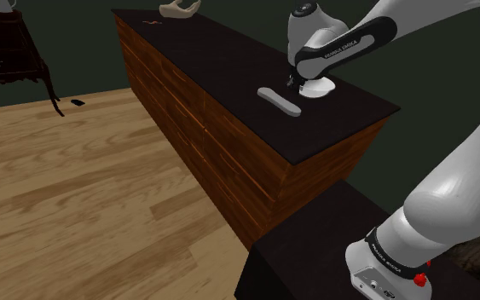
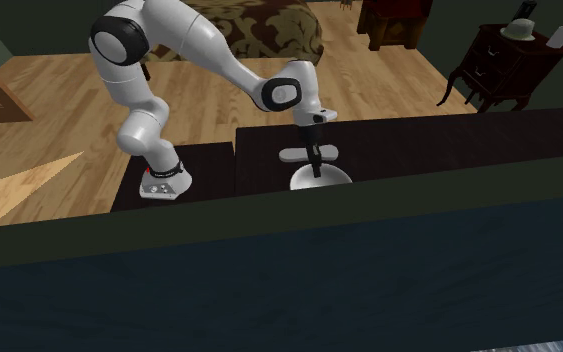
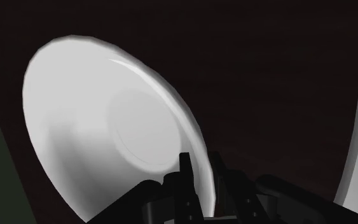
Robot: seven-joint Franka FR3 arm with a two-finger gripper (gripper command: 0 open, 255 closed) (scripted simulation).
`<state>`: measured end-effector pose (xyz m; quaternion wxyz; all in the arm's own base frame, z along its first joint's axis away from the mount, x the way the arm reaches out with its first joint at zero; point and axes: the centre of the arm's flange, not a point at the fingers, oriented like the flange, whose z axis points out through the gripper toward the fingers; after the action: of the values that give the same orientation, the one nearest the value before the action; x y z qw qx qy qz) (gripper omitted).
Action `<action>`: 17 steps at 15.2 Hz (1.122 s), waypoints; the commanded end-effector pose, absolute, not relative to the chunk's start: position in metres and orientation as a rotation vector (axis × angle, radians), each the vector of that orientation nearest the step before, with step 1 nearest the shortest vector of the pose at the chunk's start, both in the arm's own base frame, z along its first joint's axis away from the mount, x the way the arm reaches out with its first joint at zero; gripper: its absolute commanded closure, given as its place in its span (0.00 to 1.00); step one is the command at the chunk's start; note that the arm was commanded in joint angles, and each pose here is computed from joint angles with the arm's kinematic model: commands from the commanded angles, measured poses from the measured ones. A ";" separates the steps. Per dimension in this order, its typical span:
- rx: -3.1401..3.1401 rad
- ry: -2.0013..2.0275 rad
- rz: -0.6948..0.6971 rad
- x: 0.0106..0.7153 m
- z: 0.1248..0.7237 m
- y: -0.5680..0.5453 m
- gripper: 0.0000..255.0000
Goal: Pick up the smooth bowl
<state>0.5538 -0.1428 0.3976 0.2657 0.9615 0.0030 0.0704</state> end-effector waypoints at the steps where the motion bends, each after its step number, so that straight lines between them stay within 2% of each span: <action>1: 2.597 0.008 0.190 0.554 0.397 -0.143 1.00; 4: 2.597 0.008 0.190 0.554 0.397 -0.143 1.00; 17: 2.597 0.008 0.190 0.554 0.466 -0.143 1.00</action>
<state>0.5530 -0.1426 0.4593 0.2656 0.9615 0.0030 0.0702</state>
